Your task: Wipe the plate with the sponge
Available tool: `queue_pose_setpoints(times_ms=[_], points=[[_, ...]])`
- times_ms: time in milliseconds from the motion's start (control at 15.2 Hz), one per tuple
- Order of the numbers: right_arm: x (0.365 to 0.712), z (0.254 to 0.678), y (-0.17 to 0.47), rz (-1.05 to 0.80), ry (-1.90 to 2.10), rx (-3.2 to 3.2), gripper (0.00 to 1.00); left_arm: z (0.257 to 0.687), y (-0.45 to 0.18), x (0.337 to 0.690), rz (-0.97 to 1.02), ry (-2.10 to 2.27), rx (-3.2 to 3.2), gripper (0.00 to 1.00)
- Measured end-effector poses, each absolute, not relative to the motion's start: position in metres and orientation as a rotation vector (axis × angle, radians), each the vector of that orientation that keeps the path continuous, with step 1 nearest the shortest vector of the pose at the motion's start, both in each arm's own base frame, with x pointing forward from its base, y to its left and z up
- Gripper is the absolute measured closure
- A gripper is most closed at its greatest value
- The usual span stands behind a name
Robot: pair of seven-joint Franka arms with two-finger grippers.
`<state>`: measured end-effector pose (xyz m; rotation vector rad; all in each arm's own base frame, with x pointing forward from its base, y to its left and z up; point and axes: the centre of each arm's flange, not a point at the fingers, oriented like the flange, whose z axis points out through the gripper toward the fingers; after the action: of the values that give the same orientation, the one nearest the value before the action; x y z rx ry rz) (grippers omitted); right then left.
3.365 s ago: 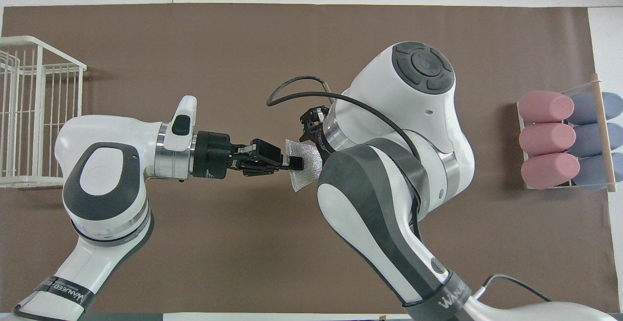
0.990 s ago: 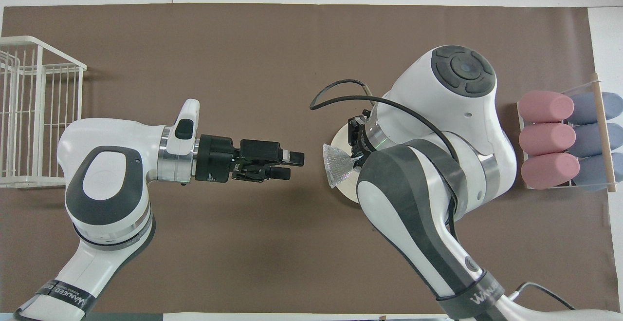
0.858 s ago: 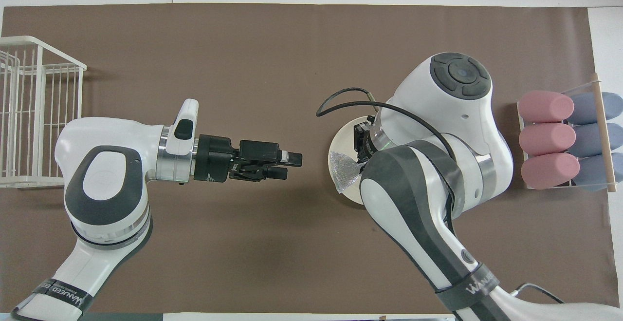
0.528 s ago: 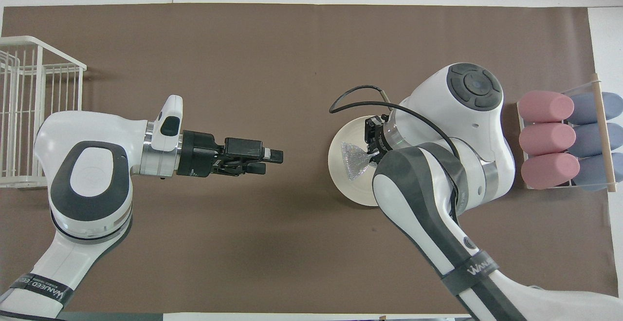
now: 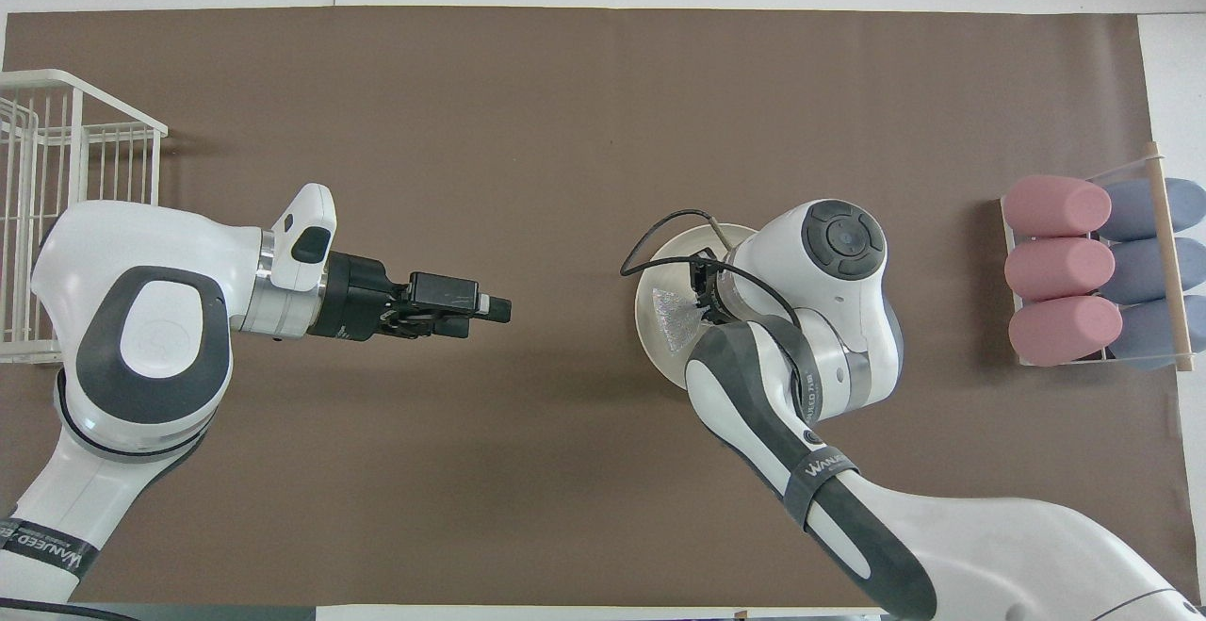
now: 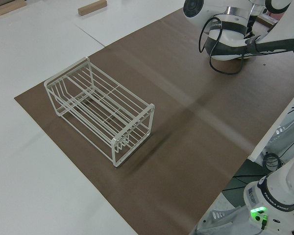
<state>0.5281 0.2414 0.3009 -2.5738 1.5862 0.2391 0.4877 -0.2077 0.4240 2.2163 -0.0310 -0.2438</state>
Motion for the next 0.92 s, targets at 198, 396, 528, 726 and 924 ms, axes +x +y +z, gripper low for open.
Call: queue_pose_setpoints(times_ms=[198,396,528,726,924], points=[[0.529,0.301,0.24,0.239,1.571,-2.582,0.9,0.422,-0.203,0.488,-0.246,-0.054,2.259,0.0],[0.54,0.3,0.211,0.23,1.486,-2.623,0.9,0.421,-0.203,0.488,-0.249,-0.051,2.264,0.0],[0.548,0.3,0.186,0.226,1.44,-2.644,0.9,0.421,-0.203,0.488,-0.25,-0.05,2.267,0.0],[0.55,0.299,0.178,0.224,1.426,-2.65,0.9,0.421,-0.202,0.488,-0.25,-0.048,2.269,0.0],[0.546,0.299,0.19,0.229,1.432,-2.649,0.9,0.42,-0.201,0.488,-0.254,-0.056,2.29,0.0]])
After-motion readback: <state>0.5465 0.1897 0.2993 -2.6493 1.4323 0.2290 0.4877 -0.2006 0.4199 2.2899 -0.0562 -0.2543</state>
